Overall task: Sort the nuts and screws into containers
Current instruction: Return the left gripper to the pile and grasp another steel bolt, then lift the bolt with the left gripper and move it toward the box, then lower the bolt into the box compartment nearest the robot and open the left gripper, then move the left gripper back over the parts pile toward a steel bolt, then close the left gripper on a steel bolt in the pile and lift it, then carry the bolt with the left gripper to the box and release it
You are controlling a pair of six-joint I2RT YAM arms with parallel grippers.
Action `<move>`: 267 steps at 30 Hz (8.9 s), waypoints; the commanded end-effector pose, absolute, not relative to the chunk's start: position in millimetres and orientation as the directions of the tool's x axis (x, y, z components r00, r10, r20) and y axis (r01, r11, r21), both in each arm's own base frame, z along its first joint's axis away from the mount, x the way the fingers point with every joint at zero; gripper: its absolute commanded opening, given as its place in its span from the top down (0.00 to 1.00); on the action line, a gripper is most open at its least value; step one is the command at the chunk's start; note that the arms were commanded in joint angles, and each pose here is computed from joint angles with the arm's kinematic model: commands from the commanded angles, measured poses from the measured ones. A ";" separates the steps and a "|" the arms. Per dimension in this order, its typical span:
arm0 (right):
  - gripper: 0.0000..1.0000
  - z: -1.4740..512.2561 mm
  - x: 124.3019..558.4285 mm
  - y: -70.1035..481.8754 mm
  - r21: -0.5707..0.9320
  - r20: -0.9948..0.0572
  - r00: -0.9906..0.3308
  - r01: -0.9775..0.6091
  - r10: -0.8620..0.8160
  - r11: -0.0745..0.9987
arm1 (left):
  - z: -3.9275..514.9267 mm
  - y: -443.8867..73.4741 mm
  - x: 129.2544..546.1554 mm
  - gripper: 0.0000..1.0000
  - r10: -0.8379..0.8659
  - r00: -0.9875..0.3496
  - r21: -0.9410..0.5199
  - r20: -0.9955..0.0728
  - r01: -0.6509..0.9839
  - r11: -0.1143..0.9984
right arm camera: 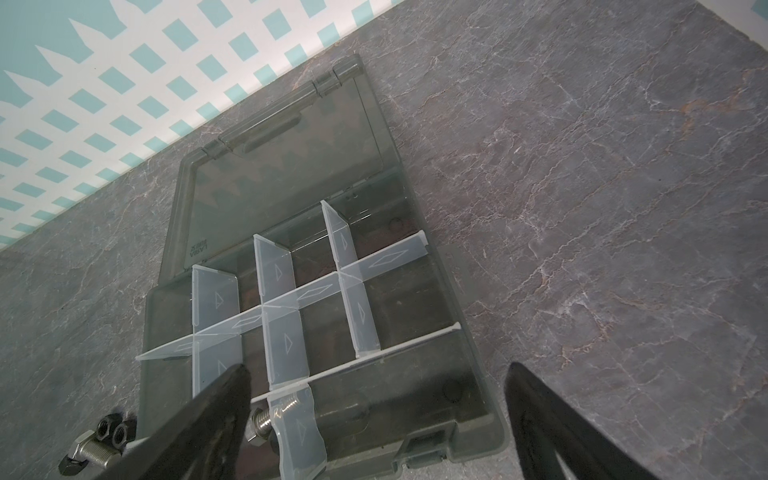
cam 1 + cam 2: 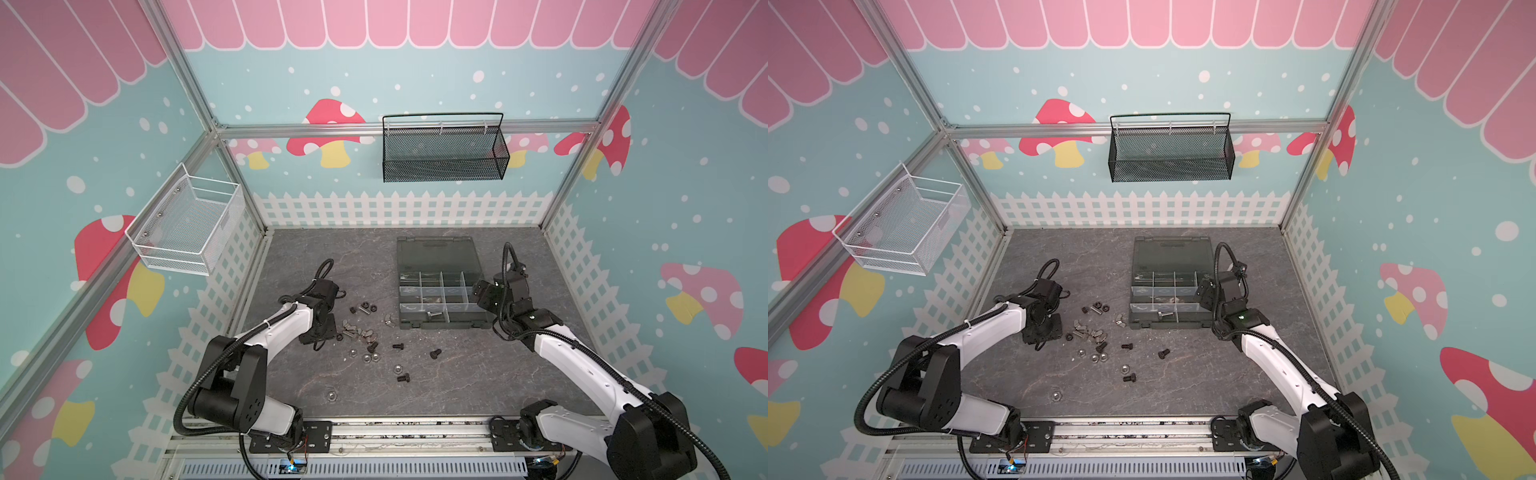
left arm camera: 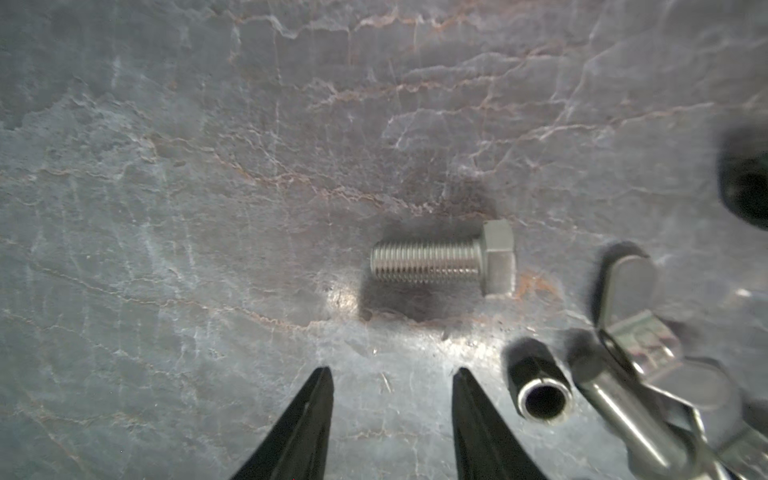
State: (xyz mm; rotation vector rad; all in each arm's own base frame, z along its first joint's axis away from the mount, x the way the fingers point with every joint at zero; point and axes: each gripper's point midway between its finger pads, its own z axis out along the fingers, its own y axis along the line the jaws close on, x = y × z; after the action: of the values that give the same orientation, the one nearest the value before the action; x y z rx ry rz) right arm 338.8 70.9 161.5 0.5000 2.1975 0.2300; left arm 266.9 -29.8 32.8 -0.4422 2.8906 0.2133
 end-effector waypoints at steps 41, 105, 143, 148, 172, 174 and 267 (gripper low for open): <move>0.03 165.9 342.6 66.7 0.318 -0.718 -0.547 0.293 0.431 0.902 | 5.5 -40.2 325.3 0.96 -0.385 -0.898 -0.023 -0.212 -0.390 0.921; 0.03 155.3 337.2 68.7 0.338 -0.688 -0.565 0.304 0.455 0.891 | 73.1 -345.3 327.4 0.93 0.657 -0.614 -0.014 -0.437 0.735 0.678; 0.03 156.6 344.7 73.6 0.329 -0.691 -0.577 0.285 0.435 0.901 | 160.0 -319.4 334.7 0.49 0.489 -0.646 0.019 -0.586 0.593 0.805; 0.03 153.6 345.3 74.2 0.325 -0.686 -0.584 0.287 0.433 0.901 | 171.6 -291.3 327.8 0.32 0.400 -0.701 0.018 -0.590 0.483 0.875; 0.03 139.4 347.3 79.3 0.320 -0.656 -0.620 0.289 0.431 0.902 | 99.0 -117.2 269.7 0.21 -0.457 -0.808 -0.196 -0.371 -0.412 0.890; 0.03 139.3 347.4 79.9 0.320 -0.655 -0.622 0.287 0.430 0.903 | 90.8 -112.0 268.0 0.29 -0.510 -0.784 -0.213 -0.354 -0.464 0.860; 0.03 133.2 344.7 80.7 0.326 -0.639 -0.632 0.296 0.440 0.898 | 138.3 -161.6 324.4 1.00 -0.317 -0.789 -0.469 -0.525 -0.043 0.882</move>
State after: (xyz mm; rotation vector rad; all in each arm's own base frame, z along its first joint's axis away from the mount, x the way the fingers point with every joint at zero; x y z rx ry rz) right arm 341.9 81.5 122.9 0.5045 2.3265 0.2291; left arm 305.0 -138.9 102.4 -0.4725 2.5302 -0.4730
